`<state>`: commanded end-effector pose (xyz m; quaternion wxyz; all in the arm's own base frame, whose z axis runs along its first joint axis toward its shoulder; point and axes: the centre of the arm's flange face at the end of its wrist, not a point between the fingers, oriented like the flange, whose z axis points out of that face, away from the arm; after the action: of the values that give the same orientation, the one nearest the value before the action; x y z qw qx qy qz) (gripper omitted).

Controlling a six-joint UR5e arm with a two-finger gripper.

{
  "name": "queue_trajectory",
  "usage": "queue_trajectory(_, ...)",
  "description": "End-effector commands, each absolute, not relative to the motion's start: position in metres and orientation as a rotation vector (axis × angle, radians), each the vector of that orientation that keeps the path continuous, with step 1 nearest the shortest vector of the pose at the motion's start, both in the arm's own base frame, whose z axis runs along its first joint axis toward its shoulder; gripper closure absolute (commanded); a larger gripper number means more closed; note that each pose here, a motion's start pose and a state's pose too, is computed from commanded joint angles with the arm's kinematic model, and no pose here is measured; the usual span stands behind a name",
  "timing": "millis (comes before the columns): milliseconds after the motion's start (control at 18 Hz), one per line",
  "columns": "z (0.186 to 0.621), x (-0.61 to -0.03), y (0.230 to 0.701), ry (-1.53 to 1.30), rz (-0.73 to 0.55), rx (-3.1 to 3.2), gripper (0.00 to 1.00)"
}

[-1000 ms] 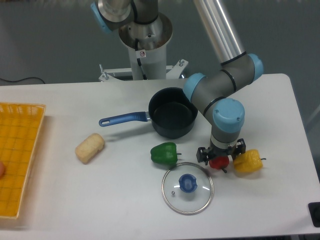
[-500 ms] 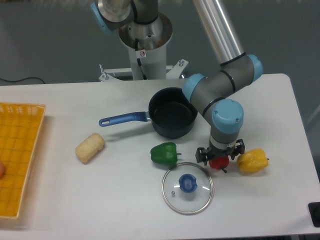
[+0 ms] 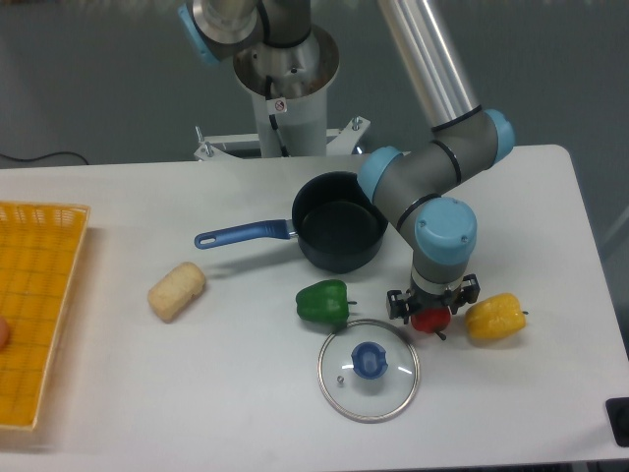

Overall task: Pick up the red pepper
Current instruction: 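Close the gripper fingers around the red pepper, then lift the red pepper up off the table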

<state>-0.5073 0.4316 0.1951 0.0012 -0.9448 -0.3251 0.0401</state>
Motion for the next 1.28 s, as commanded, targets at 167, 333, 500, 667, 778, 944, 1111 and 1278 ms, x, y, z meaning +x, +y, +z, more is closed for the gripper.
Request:
queue_trajectory(167, 0.197, -0.507, 0.433, -1.015, 0.129, -2.965, 0.45)
queue_trajectory(333, 0.203, -0.505, 0.436, -0.993, 0.14, -2.966, 0.54)
queue_trajectory(500, 0.217, -0.505, 0.438, -0.927, 0.163, -2.976, 0.54)
queue_trajectory(667, 0.23, -0.499, 0.443, -0.854, 0.176, -2.987, 0.54)
queue_trajectory(778, 0.241, -0.493, 0.45, -0.781, 0.191, -2.997, 0.54)
queue_trajectory(944, 0.273, -0.477, 0.456, -0.632, 0.189, -3.038, 0.54)
queue_trajectory(1111, 0.302, -0.463, 0.461, -0.448, 0.19, -3.079, 0.53)
queue_trajectory(1278, 0.315, -0.451, 0.465, -0.356, 0.182, -3.096, 0.53)
